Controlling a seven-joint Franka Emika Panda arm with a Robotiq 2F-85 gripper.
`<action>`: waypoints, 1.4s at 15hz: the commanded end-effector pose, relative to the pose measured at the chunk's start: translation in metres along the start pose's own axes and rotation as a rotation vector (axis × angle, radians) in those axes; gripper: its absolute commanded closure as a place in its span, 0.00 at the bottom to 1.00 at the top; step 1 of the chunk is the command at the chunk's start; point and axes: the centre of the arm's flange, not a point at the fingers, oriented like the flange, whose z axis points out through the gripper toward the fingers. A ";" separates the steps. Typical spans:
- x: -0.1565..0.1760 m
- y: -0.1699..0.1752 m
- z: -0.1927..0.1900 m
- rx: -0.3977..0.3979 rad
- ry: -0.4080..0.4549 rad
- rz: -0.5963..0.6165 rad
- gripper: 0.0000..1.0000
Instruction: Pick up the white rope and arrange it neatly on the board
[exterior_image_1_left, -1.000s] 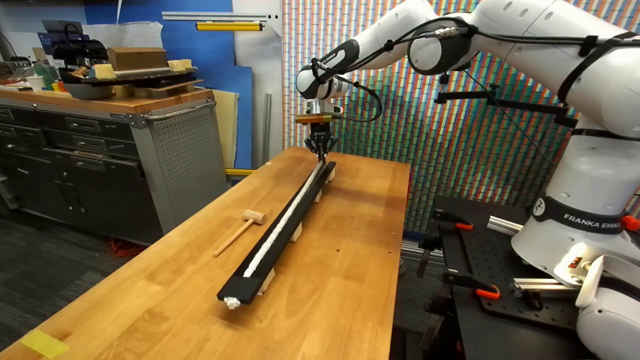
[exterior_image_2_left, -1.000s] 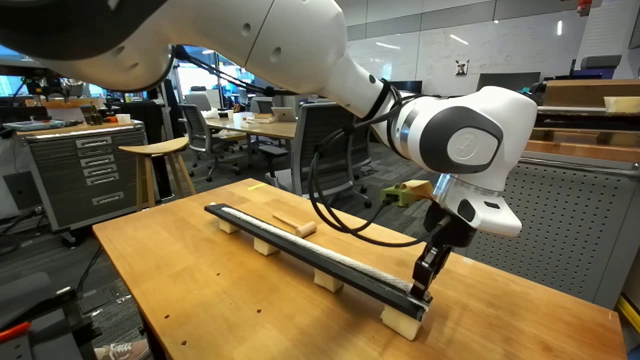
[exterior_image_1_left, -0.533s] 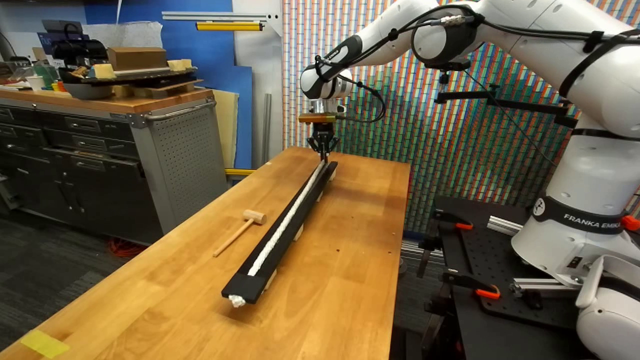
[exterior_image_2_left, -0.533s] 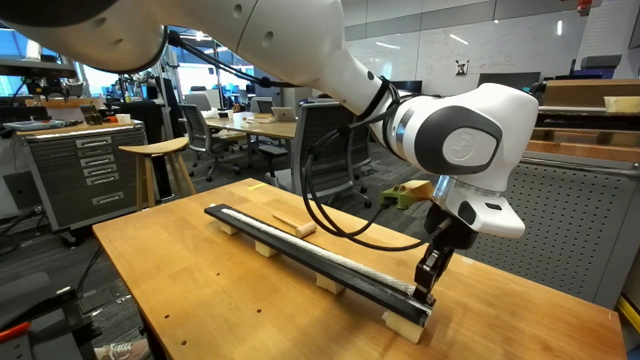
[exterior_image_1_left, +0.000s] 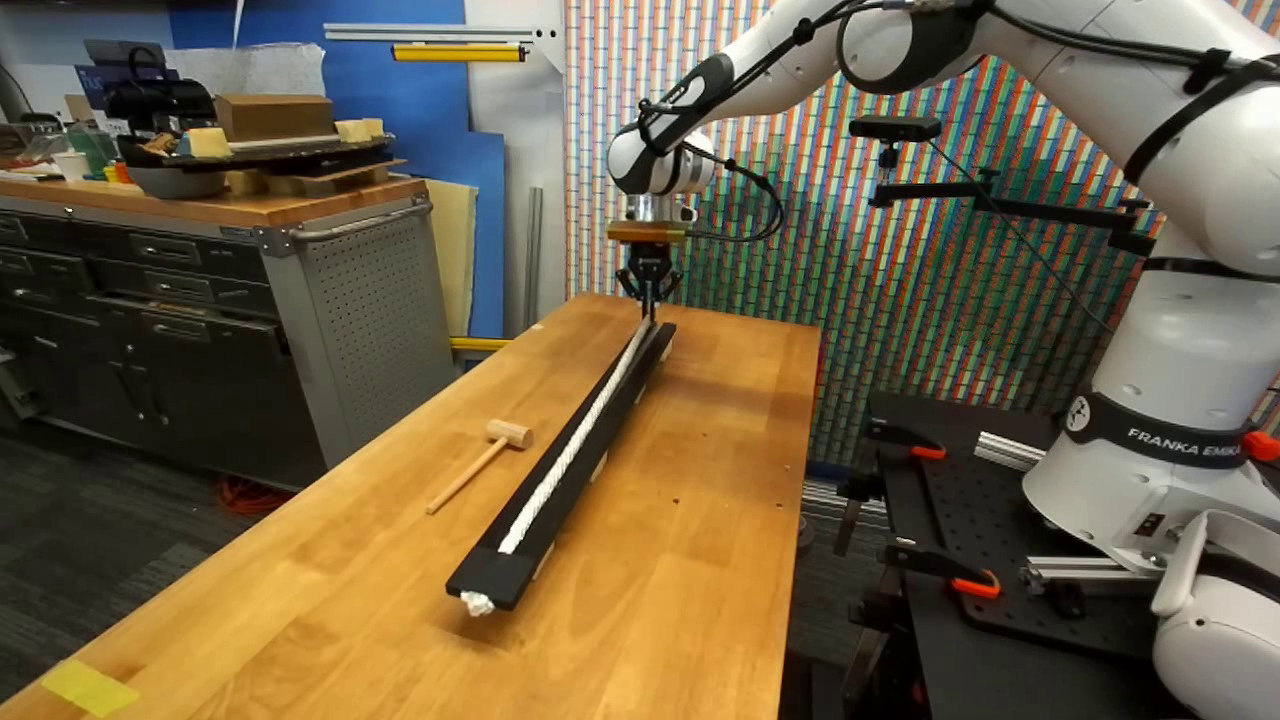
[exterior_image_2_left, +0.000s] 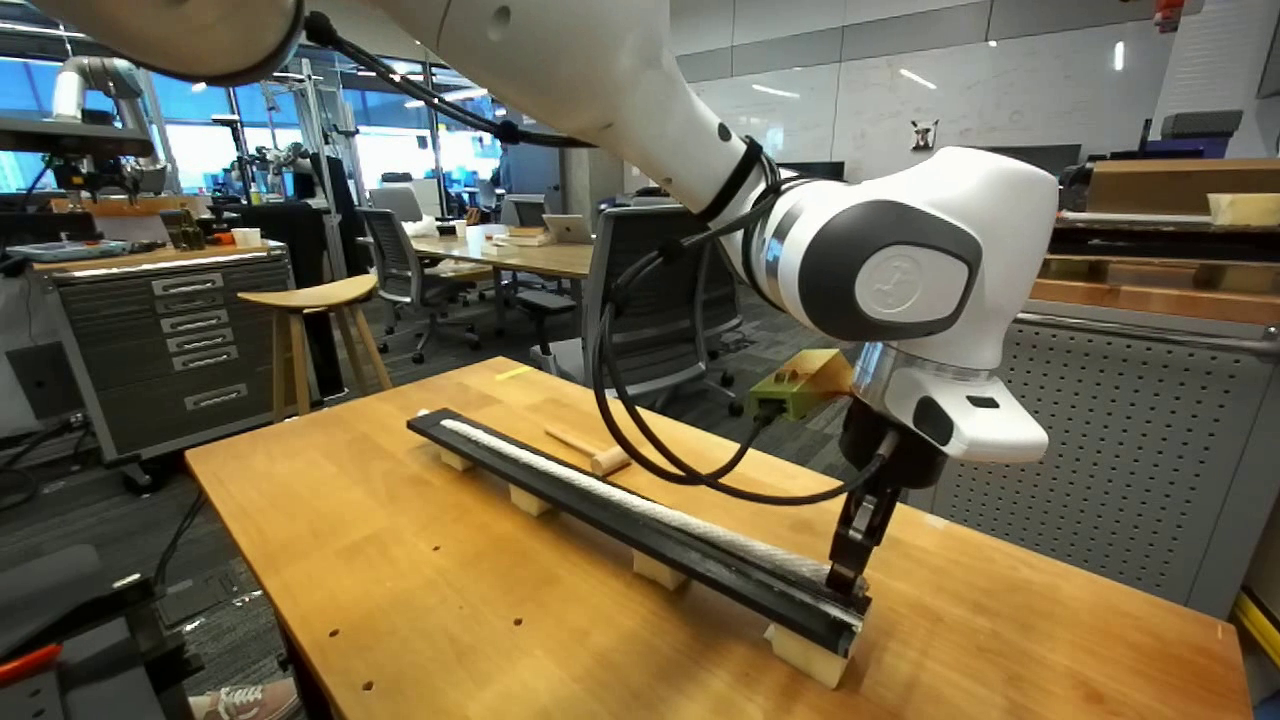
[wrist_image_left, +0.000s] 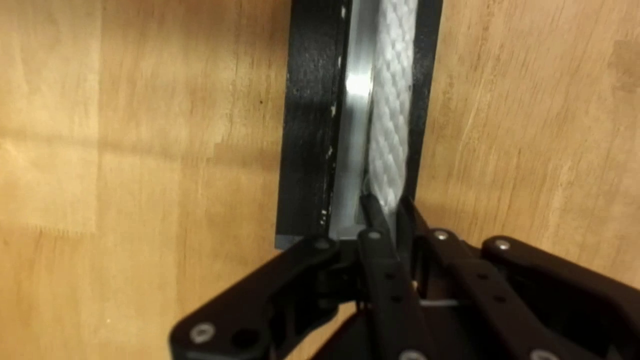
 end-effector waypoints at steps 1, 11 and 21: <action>-0.015 0.023 -0.017 0.056 0.042 -0.049 0.97; -0.021 0.048 -0.003 0.028 0.078 -0.014 0.97; -0.080 0.029 0.016 0.103 0.115 -0.027 0.97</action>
